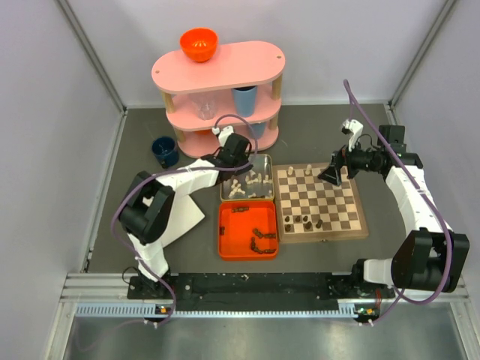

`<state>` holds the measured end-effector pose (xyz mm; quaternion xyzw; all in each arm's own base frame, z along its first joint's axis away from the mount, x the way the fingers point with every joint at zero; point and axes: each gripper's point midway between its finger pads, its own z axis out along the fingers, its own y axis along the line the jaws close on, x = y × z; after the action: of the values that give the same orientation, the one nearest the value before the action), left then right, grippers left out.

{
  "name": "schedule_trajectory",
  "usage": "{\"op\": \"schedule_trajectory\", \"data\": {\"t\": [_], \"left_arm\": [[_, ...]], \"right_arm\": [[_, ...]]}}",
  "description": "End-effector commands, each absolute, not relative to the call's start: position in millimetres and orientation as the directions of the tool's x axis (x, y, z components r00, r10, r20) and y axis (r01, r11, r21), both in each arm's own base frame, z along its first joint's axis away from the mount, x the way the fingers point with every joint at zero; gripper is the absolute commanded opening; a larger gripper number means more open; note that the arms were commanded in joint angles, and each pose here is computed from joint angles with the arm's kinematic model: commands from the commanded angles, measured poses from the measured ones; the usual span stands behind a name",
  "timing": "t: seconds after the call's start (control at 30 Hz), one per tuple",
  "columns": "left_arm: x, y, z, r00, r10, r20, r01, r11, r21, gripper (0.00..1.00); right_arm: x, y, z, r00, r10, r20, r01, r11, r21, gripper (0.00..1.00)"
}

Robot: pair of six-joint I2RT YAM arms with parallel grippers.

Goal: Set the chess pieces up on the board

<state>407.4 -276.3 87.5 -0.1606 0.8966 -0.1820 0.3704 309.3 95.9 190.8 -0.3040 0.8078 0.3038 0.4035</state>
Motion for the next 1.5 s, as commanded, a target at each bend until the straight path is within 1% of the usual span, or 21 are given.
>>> {"op": "schedule_trajectory", "data": {"t": [0.0,0.1,0.23,0.33,0.37,0.5,0.53,0.6,0.67,0.7,0.73,0.9,1.03,1.07,1.13,1.2,1.27,1.3,1.37,1.4,1.47], "left_arm": [[412,-284,132,-0.616,-0.384,-0.688,0.012,0.868,-0.496,0.02],[408,-284,140,-0.602,-0.364,-0.711,0.066,0.864,-0.499,0.01],[400,-289,156,-0.574,-0.357,-0.737,0.161,0.833,-0.529,0.00],[387,-286,162,-0.553,-0.348,-0.757,0.220,0.815,-0.535,0.00],[380,-286,168,-0.537,-0.348,-0.769,0.262,0.797,-0.543,0.00],[363,-285,185,-0.494,-0.368,-0.788,0.351,0.745,-0.568,0.00],[356,-287,188,-0.497,-0.367,-0.786,0.379,0.723,-0.577,0.00],[345,-287,197,-0.477,-0.377,-0.794,0.425,0.691,-0.584,0.00],[337,-285,206,-0.466,-0.395,-0.792,0.449,0.665,-0.596,0.00],[333,-287,212,-0.461,-0.402,-0.791,0.472,0.644,-0.602,0.00],[330,-287,217,-0.457,-0.409,-0.789,0.484,0.630,-0.607,0.00],[314,-285,236,-0.453,-0.462,-0.763,0.519,0.560,-0.646,0.00],[305,-284,247,-0.452,-0.488,-0.747,0.537,0.520,-0.665,0.00],[303,-285,247,-0.457,-0.488,-0.744,0.537,0.515,-0.668,0.00],[301,-285,247,-0.459,-0.489,-0.742,0.540,0.510,-0.670,0.00],[299,-286,246,-0.460,-0.488,-0.742,0.542,0.508,-0.670,0.00],[298,-287,244,-0.466,-0.487,-0.739,0.539,0.505,-0.674,0.00],[298,-287,245,-0.465,-0.488,-0.739,0.540,0.505,-0.673,0.00],[297,-288,244,-0.467,-0.488,-0.738,0.540,0.503,-0.675,0.00],[297,-288,244,-0.468,-0.487,-0.738,0.541,0.502,-0.675,0.00],[296,-289,244,-0.468,-0.486,-0.738,0.543,0.500,-0.674,0.00]], "right_arm": [[306,104,207,-0.427,-0.225,-0.876,-0.782,0.578,0.233,0.99],[302,115,208,-0.438,-0.201,-0.876,-0.801,0.531,0.278,0.99],[293,139,202,-0.445,-0.224,-0.867,-0.834,0.456,0.311,0.99],[281,164,199,-0.437,-0.258,-0.861,-0.866,0.378,0.326,0.99],[274,176,201,-0.433,-0.259,-0.863,-0.881,0.323,0.345,0.99],[256,208,204,-0.447,-0.254,-0.858,-0.893,0.191,0.409,0.99],[253,216,202,-0.470,-0.257,-0.844,-0.882,0.172,0.439,0.99],[248,236,203,-0.451,-0.272,-0.850,-0.893,0.126,0.433,0.99],[249,250,201,-0.513,-0.264,-0.817,-0.858,0.121,0.499,0.99],[252,263,206,-0.487,-0.253,-0.836,-0.873,0.095,0.479,0.99],[250,268,206,-0.546,-0.241,-0.802,-0.837,0.105,0.538,0.99],[269,294,199,-0.655,-0.197,-0.730,-0.755,0.118,0.645,0.98],[272,311,206,-0.729,-0.167,-0.664,-0.682,0.088,0.726,0.94],[269,317,207,-0.724,-0.170,-0.669,-0.686,0.072,0.724,0.93],[268,323,207,-0.750,-0.170,-0.639,-0.656,0.068,0.752,0.89],[268,329,211,-0.762,-0.163,-0.626,-0.641,0.053,0.766,0.87],[269,334,213,-0.768,-0.161,-0.620,-0.631,0.023,0.776,0.81],[268,335,213,-0.794,-0.161,-0.586,-0.596,0.022,0.802,0.72],[269,337,211,-0.806,-0.165,-0.568,-0.578,0.013,0.816,0.64],[270,337,210,-0.808,-0.162,-0.566,-0.575,0.011,0.818,0.55],[270,337,208,-0.812,-0.158,-0.562,-0.571,0.015,0.821,0.47]]}}
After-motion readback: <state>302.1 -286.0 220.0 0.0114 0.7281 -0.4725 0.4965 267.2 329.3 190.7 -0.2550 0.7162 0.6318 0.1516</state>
